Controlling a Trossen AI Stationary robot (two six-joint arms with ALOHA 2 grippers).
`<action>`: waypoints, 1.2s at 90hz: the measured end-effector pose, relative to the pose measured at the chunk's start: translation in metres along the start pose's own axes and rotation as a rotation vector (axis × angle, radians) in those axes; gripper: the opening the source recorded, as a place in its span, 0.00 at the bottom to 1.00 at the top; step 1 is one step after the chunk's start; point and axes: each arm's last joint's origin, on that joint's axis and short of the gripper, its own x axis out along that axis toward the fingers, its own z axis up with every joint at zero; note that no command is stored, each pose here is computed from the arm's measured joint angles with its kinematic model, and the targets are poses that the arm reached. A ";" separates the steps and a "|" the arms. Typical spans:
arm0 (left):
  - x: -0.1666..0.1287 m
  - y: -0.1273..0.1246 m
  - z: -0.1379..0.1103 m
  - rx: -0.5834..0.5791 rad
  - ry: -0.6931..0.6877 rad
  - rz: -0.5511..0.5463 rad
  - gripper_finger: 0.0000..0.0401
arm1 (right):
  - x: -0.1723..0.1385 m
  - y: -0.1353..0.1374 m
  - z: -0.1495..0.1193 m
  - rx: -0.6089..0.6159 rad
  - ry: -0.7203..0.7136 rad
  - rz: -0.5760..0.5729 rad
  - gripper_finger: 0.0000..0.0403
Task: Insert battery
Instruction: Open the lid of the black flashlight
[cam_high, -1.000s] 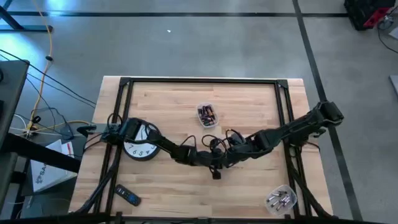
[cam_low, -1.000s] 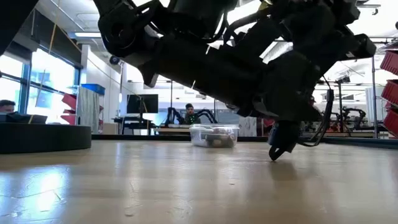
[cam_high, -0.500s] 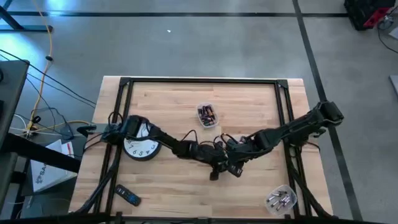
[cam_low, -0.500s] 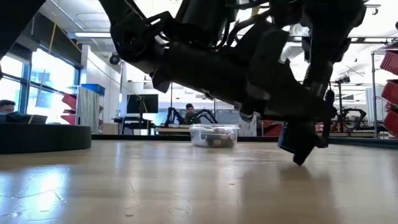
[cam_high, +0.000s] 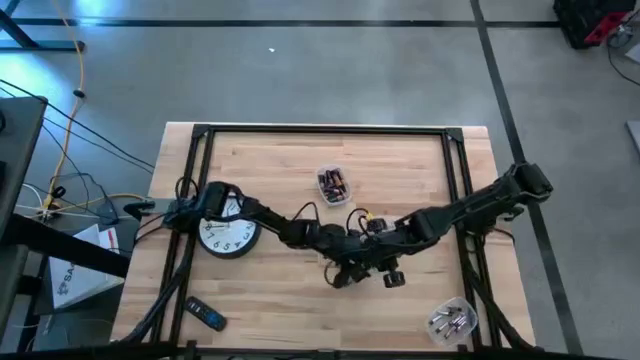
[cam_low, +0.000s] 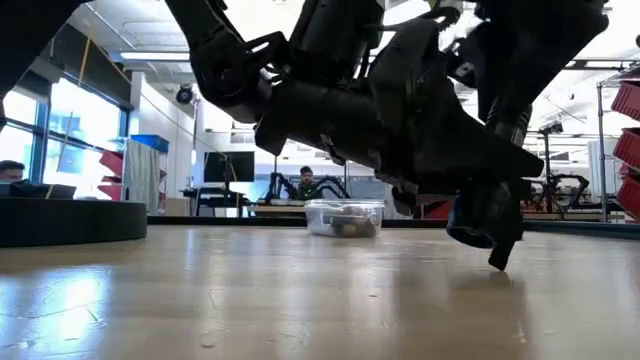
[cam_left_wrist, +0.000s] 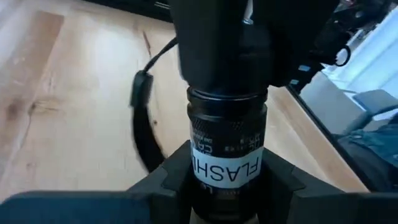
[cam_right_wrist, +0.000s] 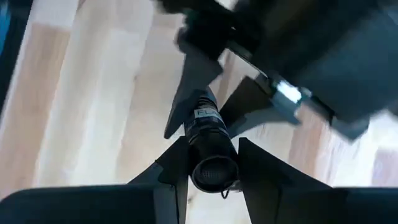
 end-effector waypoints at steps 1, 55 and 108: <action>0.000 0.000 0.000 -0.004 0.000 -0.006 0.24 | 0.000 0.000 0.000 -0.015 -0.002 0.002 0.22; -0.005 0.008 0.002 0.085 0.053 -0.198 0.24 | -0.004 0.028 0.010 -0.458 -0.131 0.001 0.06; -0.001 0.013 0.004 0.362 -0.101 0.487 0.24 | -0.048 0.007 -0.029 0.420 0.065 -0.172 0.12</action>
